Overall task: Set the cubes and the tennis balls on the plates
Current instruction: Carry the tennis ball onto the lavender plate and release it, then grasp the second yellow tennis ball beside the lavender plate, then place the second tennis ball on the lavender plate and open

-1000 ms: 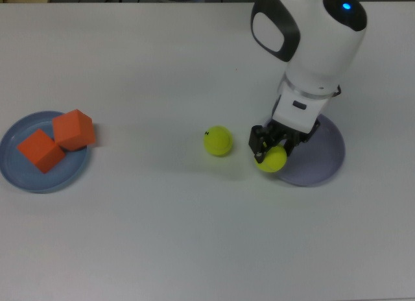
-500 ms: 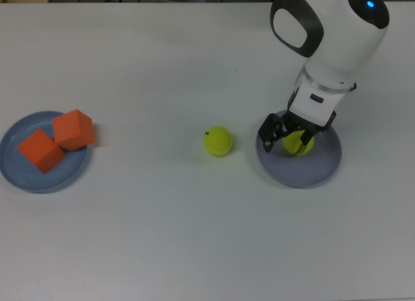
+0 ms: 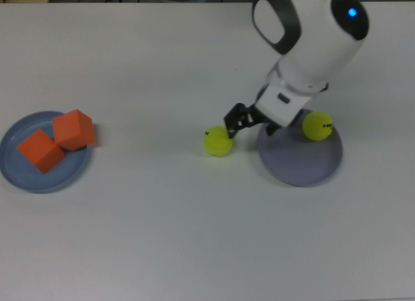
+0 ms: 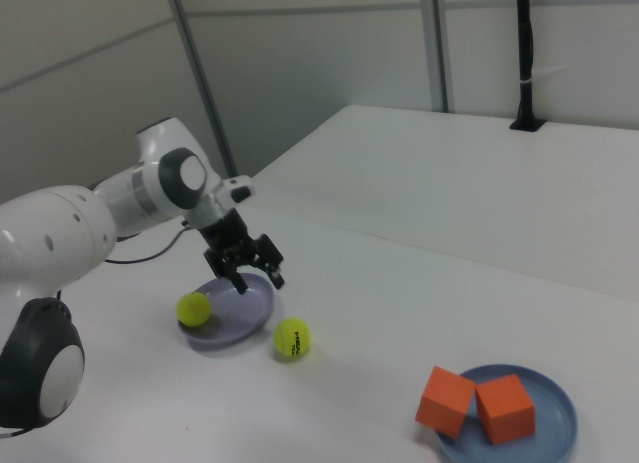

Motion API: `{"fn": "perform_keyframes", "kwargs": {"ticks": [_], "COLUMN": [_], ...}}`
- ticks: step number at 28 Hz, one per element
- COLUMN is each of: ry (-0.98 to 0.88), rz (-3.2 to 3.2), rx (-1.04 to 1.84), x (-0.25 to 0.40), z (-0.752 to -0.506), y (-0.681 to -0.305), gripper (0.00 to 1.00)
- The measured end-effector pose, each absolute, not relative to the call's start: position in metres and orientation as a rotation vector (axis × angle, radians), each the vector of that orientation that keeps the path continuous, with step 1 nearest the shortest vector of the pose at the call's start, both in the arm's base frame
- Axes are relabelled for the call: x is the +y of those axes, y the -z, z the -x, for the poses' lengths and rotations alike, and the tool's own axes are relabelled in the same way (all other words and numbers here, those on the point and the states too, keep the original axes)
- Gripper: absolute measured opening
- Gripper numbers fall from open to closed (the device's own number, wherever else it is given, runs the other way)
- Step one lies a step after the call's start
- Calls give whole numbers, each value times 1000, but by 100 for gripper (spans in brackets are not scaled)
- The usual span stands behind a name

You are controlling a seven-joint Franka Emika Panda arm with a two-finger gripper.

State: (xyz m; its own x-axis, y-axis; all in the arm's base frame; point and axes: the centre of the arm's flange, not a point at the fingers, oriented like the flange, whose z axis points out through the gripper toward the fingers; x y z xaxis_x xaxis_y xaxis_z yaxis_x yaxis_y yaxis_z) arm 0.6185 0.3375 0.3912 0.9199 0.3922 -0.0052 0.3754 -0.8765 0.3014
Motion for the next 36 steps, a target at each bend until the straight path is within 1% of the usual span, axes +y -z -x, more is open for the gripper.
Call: {"fn": "perform_keyframes", "kwargs": {"ticks": [7, 15, 18, 19, 24, 27, 30, 33, 36], "ry": [23, 103, 119, 122, 119, 100, 60, -13, -81], "rz": [-2754, -2737, -2729, -2727, -2725, -2731, -2742, -2767, -2790], "rx": [520, 528, 538, 542, 545, 538, 540, 561, 604], "x": [303, 296, 294, 293, 290, 290, 293, 303, 321], "z": [-627, -626, -625, -625, -627, -631, -636, -638, -635], "y": [-358, -323, -318, -317, -319, -325, -339, -352, -362], "gripper": [100, 100, 91, 85, 69, 69, 69, 69, 69]}}
